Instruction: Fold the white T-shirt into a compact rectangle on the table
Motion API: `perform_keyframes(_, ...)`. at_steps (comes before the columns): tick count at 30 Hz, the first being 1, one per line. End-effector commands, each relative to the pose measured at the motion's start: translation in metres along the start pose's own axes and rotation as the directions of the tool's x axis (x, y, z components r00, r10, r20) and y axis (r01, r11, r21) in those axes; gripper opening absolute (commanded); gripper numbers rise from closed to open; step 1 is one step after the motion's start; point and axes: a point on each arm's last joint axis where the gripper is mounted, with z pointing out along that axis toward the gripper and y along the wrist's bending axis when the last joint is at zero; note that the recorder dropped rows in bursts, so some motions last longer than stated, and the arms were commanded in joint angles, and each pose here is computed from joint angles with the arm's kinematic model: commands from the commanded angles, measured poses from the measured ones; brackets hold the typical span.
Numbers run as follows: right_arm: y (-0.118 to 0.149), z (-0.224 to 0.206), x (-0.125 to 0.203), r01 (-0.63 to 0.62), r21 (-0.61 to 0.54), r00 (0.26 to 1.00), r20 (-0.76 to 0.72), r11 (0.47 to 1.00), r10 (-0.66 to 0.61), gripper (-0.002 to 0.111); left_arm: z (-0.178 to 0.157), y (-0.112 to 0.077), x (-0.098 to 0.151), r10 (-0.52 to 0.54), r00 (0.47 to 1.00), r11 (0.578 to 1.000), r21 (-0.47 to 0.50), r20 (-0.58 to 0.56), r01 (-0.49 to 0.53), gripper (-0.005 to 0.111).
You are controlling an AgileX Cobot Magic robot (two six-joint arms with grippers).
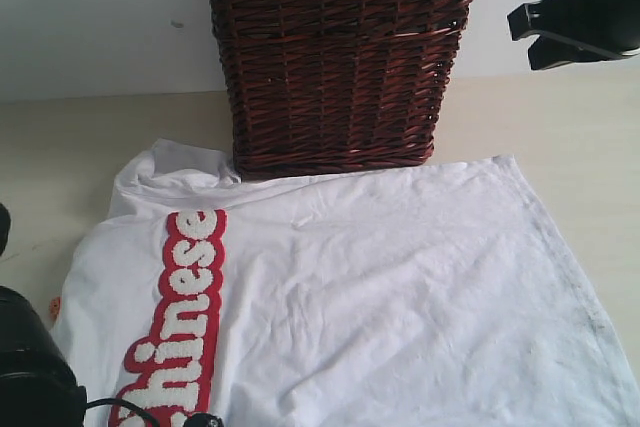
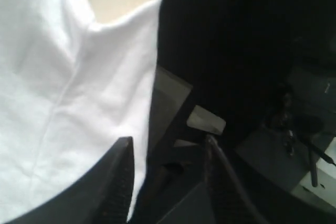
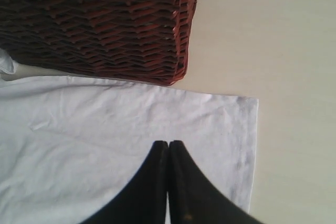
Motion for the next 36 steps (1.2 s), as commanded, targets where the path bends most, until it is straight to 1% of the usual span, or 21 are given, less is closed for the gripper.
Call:
perform_keyframes(1,-0.001,-0.002,0.000,0.005,0.006,1.000,0.015,1.000,-0.005,0.000,-0.005,0.017,-0.006,-0.108,0.990,0.974,-0.187,0.089,0.124,0.043)
perform_keyframes(3,-0.001,0.000,0.001,0.004,0.003,1.000,0.004,1.000,-0.004,0.000,-0.014,0.033,-0.010,-0.194,0.968,0.922,-0.307,0.158,0.235,0.043)
perform_keyframes(4,-0.001,0.002,0.002,0.003,-0.001,1.000,-0.013,1.000,-0.003,0.000,-0.022,0.045,-0.013,-0.228,0.951,0.875,-0.384,0.209,0.295,0.043)
perform_keyframes(5,-0.001,0.005,0.004,0.000,-0.007,0.999,-0.036,1.000,-0.001,0.000,-0.028,0.053,-0.014,-0.249,0.937,0.839,-0.427,0.246,0.336,0.043)
perform_keyframes(7,-0.002,0.014,0.008,0.001,-0.017,0.997,-0.078,1.000,-0.003,0.000,-0.043,0.072,-0.018,-0.288,0.893,0.763,-0.480,0.347,0.433,0.041)
perform_keyframes(8,-0.003,0.019,0.010,0.000,-0.022,0.995,-0.104,1.000,-0.002,0.000,-0.049,0.079,-0.020,-0.293,0.878,0.746,-0.483,0.379,0.458,0.038)
perform_keyframes(9,-0.004,0.023,0.012,-0.004,-0.026,0.992,-0.125,1.000,0.000,0.000,-0.054,0.086,-0.022,-0.297,0.864,0.738,-0.477,0.406,0.478,0.033)
perform_keyframes(11,-0.005,0.033,0.017,-0.012,-0.034,0.986,-0.169,0.999,0.006,0.000,-0.064,0.103,-0.024,-0.323,0.815,0.723,-0.431,0.481,0.540,0.016)
perform_keyframes(13,-0.007,0.041,0.021,-0.019,-0.039,0.979,-0.204,0.999,0.011,0.000,-0.070,0.120,-0.020,-0.350,0.768,0.704,-0.390,0.536,0.593,0.001)
perform_keyframes(15,-0.008,0.045,0.022,-0.021,-0.040,0.976,-0.218,0.999,0.011,0.000,-0.075,0.137,-0.013,-0.387,0.723,0.674,-0.360,0.572,0.645,0.000)
perform_keyframes(16,-0.008,0.046,0.023,-0.020,-0.040,0.975,-0.222,0.999,0.011,0.000,-0.076,0.148,-0.007,-0.431,0.685,0.646,-0.329,0.587,0.689,0.000)
perform_keyframes(18,-0.008,0.047,0.024,-0.018,-0.039,0.973,-0.230,0.999,0.009,0.000,-0.076,0.164,0.001,-0.488,0.632,0.612,-0.280,0.602,0.740,0.000)
perform_keyframes(20,-0.009,0.048,0.024,-0.008,-0.037,0.972,-0.236,0.999,-0.001,0.000,-0.073,0.177,0.008,-0.541,0.582,0.594,-0.215,0.607,0.776,0.000)
perform_keyframes(21,-0.010,0.050,0.026,-0.001,-0.036,0.967,-0.254,0.999,-0.008,0.000,-0.071,0.184,0.011,-0.562,0.567,0.590,-0.188,0.602,0.785,0.000)
perform_keyframes(22,-0.010,0.052,0.029,-0.001,-0.039,0.961,-0.276,0.999,-0.010,0.000,-0.068,0.190,0.014,-0.582,0.556,0.586,-0.168,0.594,0.793,0.000)
perform_keyframes(25,-0.011,0.063,0.038,-0.016,-0.059,0.934,-0.358,0.998,-0.006,0.000,-0.057,0.209,0.027,-0.653,0.517,0.546,-0.129,0.554,0.828,0.000)
perform_keyframes(28,-0.011,0.078,0.052,-0.032,-0.076,0.895,-0.446,0.997,-0.006,0.000,-0.044,0.223,0.037,-0.713,0.478,0.497,-0.112,0.513,0.861,0.000)
perform_keyframes(30,-0.012,0.088,0.063,-0.021,-0.078,0.867,-0.499,0.997,-0.021,0.000,-0.039,0.231,0.039,-0.734,0.463,0.478,-0.107,0.497,0.872,0.000)
perform_keyframes(33,-0.007,0.104,0.077,0.023,-0.088,0.824,-0.563,0.996,-0.069,0.000,-0.038,0.240,0.036,-0.741,0.462,0.473,-0.109,0.487,0.874,0.000)
perform_keyframes(34,-0.006,0.109,0.082,0.037,-0.091,0.809,-0.581,0.995,-0.084,0.000,-0.040,0.242,0.034,-0.734,0.467,0.479,-0.112,0.493,0.871,0.000)
perform_keyframes(36,-0.002,0.121,0.089,0.062,-0.104,0.779,-0.617,0.993,-0.113,0.000,-0.047,0.246,0.030,-0.720,0.461,0.480,-0.108,0.518,0.871,0.000)
